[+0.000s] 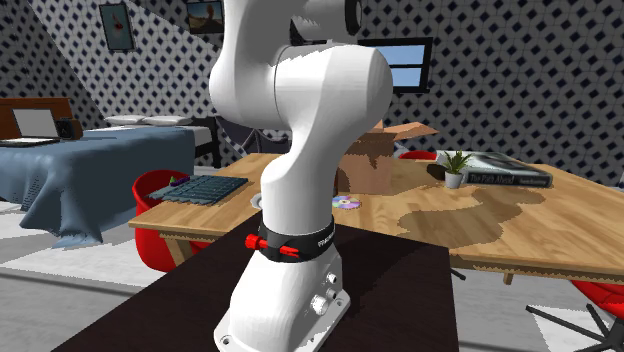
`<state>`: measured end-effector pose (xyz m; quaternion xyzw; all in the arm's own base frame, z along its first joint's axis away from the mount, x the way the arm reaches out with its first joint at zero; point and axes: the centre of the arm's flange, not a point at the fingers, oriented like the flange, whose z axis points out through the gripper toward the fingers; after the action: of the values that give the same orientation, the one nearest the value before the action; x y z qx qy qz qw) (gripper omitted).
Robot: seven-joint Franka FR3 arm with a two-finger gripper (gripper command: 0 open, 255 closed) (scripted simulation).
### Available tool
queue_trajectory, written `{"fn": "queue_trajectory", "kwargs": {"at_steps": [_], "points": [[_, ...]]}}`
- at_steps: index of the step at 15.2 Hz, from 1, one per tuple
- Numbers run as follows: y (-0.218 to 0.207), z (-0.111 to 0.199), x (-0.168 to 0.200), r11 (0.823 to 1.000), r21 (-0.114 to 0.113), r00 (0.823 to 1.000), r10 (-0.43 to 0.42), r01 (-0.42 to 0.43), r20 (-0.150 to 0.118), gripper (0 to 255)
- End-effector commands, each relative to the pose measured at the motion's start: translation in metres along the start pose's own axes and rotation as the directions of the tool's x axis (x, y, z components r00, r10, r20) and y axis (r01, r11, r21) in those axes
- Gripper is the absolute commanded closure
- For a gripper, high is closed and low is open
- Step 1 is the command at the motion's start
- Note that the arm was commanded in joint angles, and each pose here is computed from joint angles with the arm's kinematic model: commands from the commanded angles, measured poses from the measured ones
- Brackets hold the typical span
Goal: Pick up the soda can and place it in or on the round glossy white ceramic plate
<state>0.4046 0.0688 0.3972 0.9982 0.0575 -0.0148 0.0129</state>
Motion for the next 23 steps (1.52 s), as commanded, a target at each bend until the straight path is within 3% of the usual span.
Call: {"fn": "queue_trajectory", "kwargs": {"at_steps": [1, 14, 23], "points": [[-0.009, 0.019, 0.015, 1.000, 0.004, 1.000, 0.006, -0.006, -0.008, 0], [-0.059, 0.150, 0.107, 0.999, 0.022, 0.998, 0.046, -0.045, -0.041, 0], [-0.061, 0.191, 0.110, 0.999, 0.023, 0.998, 0.046, -0.045, -0.041, 0]]}}
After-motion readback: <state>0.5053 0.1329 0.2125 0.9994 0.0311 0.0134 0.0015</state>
